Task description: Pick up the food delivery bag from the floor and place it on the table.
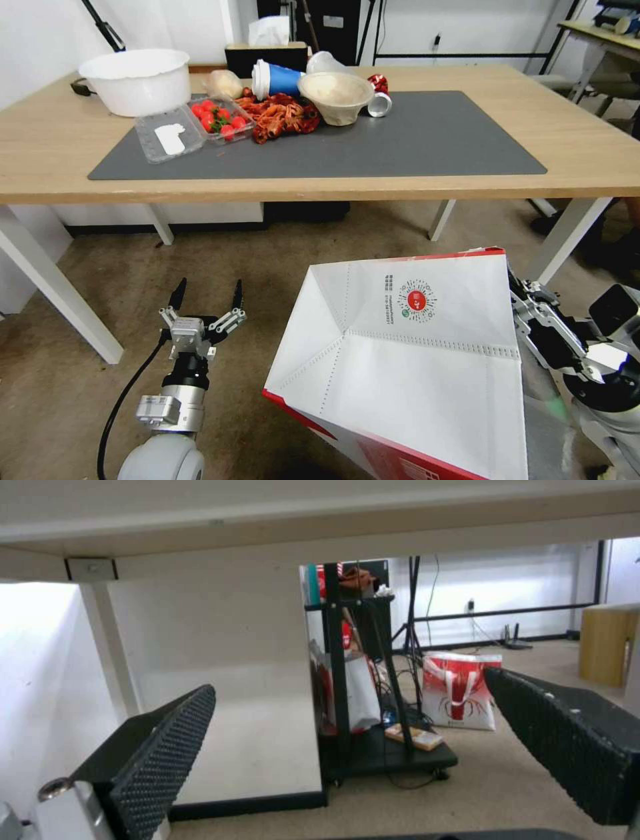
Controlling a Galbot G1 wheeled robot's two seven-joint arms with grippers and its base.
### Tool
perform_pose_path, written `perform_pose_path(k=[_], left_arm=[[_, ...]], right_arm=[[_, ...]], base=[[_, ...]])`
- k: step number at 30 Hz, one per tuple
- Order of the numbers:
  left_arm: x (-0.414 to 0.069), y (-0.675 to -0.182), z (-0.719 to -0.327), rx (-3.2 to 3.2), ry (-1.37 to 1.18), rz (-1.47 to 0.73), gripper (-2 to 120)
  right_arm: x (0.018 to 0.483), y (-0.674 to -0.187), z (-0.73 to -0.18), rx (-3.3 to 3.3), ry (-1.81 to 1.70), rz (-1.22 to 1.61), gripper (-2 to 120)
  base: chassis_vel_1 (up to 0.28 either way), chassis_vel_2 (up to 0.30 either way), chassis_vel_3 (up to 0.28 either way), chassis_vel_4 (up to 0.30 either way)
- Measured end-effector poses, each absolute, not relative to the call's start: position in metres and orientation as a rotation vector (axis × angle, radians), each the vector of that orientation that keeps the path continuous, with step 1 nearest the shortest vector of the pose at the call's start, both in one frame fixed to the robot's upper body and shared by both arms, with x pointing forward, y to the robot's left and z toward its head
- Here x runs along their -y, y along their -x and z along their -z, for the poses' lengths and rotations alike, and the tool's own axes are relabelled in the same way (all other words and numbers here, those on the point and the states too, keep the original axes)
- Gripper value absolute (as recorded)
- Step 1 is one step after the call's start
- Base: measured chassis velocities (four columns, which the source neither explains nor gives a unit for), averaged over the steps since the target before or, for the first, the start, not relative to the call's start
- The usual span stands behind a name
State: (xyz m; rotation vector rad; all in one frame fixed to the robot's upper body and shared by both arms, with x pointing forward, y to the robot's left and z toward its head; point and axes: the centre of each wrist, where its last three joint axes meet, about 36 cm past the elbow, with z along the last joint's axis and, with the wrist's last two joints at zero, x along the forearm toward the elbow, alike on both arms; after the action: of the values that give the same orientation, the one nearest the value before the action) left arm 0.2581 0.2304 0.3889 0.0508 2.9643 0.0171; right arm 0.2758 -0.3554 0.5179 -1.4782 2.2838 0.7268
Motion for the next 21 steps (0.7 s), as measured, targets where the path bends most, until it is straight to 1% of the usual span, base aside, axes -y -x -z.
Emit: perform_pose_path(k=[21], left_arm=[[-0.2301, -0.2565, -0.3907, -2.962, -0.055, -0.022, 100]], right_arm=[[0.3565, -0.2745, -0.5195, -2.279, 1.489, -0.714, 0]], base=[[0.0, 0.0, 0.0, 0.0]])
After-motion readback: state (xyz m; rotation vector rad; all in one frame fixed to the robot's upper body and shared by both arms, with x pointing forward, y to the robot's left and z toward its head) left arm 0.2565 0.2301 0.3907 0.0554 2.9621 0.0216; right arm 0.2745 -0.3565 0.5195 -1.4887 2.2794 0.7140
